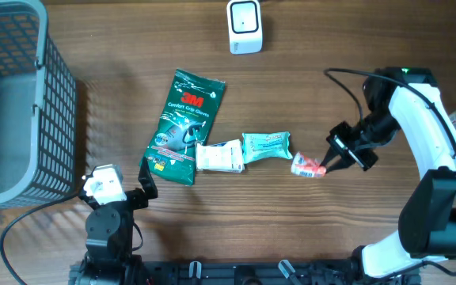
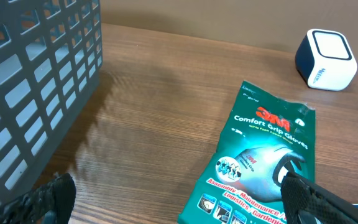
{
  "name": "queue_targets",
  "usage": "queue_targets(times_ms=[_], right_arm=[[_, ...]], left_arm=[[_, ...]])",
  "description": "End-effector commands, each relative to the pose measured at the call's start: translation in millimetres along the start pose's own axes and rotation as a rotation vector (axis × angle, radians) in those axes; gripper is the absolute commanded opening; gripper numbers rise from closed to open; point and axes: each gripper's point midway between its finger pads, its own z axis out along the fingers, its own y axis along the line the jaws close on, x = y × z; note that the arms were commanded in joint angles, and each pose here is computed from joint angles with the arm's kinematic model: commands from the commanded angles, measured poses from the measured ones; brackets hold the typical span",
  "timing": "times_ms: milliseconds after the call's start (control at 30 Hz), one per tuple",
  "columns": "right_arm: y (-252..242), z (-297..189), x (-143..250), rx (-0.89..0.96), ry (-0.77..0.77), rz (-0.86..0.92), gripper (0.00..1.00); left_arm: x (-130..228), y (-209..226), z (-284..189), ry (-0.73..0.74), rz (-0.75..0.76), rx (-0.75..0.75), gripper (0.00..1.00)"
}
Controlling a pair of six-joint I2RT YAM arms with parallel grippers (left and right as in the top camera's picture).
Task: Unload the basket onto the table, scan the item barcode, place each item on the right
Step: 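Lift the red pack and hold it in front of the scanner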
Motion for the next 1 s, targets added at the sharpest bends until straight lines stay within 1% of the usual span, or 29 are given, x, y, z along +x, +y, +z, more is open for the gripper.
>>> queue_targets(times_ms=[0,233,367,467,533,567,633,733,800,867,933,967], right_arm=[[11,0,12,-0.062,0.056,0.005,0.04],[9,0,10,-0.051,0.047,-0.007,0.04],[21,3,24,-0.090,0.100,-0.025,0.04],[23,11,33,-0.054,0.106,-0.041,0.04],[20,16,33,-0.011,0.082,-0.067,0.04],[18,18,29,0.017,0.047,-0.092,0.04],[35,24,18,-0.006,-0.027,-0.274,0.04],[92,26,-1,-0.135,-0.194,-0.556,0.04],[137,19,-9,-0.248,-0.320,-0.706,0.05],[186,3,-8,-0.391,-0.443,-0.846,0.05],[231,-26,-2,-0.547,-0.582,-0.967,0.04],[254,-50,-5,-0.616,-0.722,-1.017,0.05]], left_arm=[[1,-2,0,0.000,-0.016,0.008,1.00],[1,-2,0,0.000,-0.016,0.009,1.00],[1,-2,0,0.000,-0.016,0.008,1.00],[1,-2,0,0.000,-0.016,0.008,1.00],[1,-2,0,0.000,-0.016,0.009,1.00],[1,-2,0,0.000,-0.016,0.008,1.00],[1,-2,0,0.000,-0.016,0.008,1.00],[1,-2,0,0.000,-0.016,0.008,1.00],[1,-2,0,0.000,-0.016,0.008,1.00],[1,-2,0,0.000,-0.016,0.008,1.00],[1,-2,0,0.000,-0.016,0.008,1.00],[1,-2,0,0.000,-0.016,0.008,1.00]])
